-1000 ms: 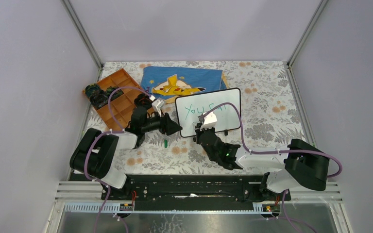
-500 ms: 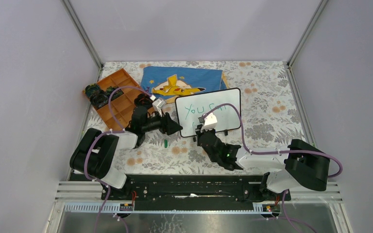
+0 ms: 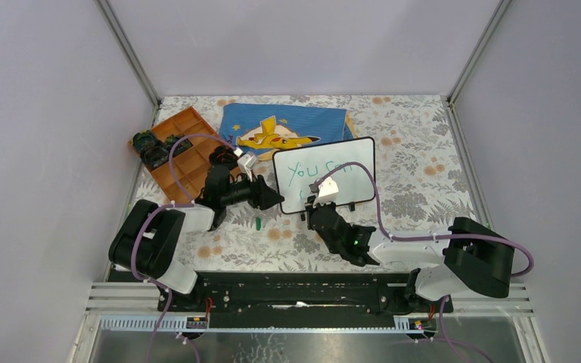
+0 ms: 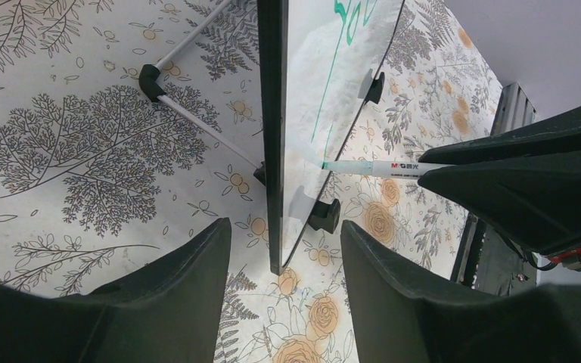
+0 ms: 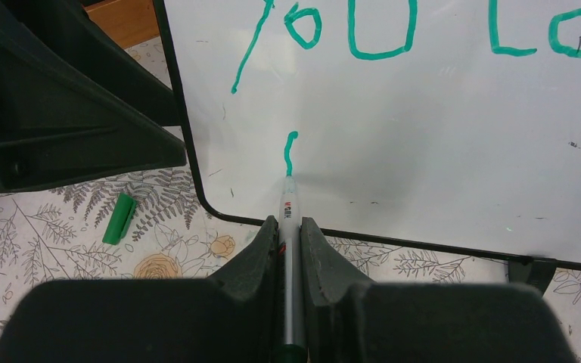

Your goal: Write a sentence on the whiteboard

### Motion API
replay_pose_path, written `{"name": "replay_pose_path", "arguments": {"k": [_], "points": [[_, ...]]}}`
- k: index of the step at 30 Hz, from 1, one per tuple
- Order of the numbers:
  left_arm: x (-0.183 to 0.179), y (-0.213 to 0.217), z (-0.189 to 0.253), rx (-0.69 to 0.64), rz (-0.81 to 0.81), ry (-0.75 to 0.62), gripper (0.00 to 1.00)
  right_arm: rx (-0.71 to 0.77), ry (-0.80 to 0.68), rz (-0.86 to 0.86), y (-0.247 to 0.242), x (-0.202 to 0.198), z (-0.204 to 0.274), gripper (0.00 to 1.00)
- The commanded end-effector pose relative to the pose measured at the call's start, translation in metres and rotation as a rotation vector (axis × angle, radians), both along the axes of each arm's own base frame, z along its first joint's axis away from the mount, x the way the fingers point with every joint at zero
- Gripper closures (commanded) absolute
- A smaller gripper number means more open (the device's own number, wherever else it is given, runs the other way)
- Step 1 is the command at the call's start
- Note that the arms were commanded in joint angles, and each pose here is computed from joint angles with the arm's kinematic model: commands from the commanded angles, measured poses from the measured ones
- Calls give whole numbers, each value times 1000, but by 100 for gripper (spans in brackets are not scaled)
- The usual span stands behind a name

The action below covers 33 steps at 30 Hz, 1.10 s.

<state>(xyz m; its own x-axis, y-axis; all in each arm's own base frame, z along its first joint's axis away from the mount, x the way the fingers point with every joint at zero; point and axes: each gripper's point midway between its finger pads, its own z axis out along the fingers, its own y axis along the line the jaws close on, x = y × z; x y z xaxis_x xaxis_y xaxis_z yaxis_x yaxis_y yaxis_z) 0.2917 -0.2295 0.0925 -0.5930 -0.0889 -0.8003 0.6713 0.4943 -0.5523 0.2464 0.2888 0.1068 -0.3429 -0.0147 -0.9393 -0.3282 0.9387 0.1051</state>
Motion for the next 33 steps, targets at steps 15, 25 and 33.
{"name": "replay_pose_path", "arguments": {"k": [15,25,33], "points": [[10,-5,3,3,-7,-41,49,34,-19,-18,1,5,16,100],[12,-7,1,-3,-8,-32,51,27,-4,-8,2,3,10,100],[13,-8,0,-4,-10,-32,58,13,13,1,-1,-3,3,100]]}}
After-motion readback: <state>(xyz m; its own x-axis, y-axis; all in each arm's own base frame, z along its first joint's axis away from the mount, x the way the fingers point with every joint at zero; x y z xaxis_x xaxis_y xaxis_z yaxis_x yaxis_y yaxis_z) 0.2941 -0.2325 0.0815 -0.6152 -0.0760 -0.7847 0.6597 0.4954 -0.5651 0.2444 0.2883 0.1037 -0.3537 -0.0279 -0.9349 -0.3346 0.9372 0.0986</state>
